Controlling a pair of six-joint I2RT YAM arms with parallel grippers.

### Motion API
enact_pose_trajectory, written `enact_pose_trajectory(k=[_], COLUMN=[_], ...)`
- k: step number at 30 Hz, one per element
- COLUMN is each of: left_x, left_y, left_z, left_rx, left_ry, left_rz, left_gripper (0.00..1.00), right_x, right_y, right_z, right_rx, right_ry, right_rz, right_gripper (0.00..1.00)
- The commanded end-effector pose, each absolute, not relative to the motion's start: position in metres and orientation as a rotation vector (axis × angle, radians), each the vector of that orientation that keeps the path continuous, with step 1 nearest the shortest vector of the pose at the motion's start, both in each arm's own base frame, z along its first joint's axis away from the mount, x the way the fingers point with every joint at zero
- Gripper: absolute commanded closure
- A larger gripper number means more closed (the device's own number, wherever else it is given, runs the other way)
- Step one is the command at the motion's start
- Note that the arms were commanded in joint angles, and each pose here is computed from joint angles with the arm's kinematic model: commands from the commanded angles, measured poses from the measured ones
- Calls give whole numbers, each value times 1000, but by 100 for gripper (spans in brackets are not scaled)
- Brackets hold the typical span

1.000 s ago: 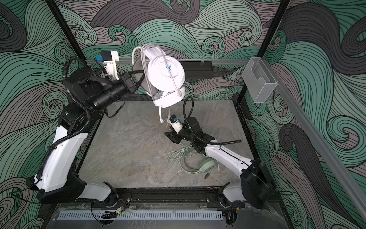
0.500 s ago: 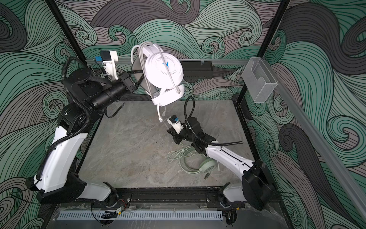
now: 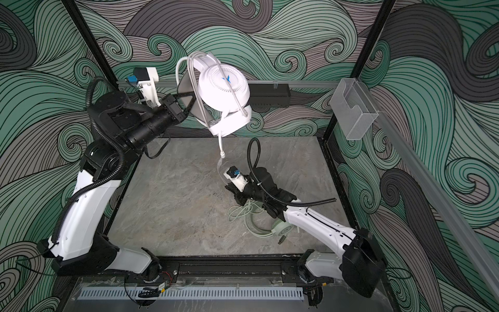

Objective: Wrap the headphones
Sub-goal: 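Pull the cable toward the robot with the right gripper while the left lowers the headset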

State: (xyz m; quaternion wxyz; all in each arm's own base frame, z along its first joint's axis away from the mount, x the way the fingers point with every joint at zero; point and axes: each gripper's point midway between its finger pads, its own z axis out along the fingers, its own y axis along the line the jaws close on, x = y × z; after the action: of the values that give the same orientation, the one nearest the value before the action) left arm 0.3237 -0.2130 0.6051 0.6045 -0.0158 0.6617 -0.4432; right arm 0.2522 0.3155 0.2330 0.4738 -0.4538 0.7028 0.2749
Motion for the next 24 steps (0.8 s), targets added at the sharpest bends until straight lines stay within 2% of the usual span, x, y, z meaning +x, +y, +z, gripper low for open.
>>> enact_pose_trajectory(k=[1,12,24], left_x=[328,360,420], left_y=[-187,-164,-142], left_z=[636,616,547], left_rx=[-151,-281,-242], left_ry=[1409,1450,1580], left_rz=[-984,-840,-405], left_gripper=[100,100,100], right_x=[240,202,162], right_y=[305,319,334], right_z=[225,226,271], right_rx=[-1143,-1306,-1419], right_ry=[1754,1701,1579], right_rz=[620,566,587], right_gripper=[100,100,100])
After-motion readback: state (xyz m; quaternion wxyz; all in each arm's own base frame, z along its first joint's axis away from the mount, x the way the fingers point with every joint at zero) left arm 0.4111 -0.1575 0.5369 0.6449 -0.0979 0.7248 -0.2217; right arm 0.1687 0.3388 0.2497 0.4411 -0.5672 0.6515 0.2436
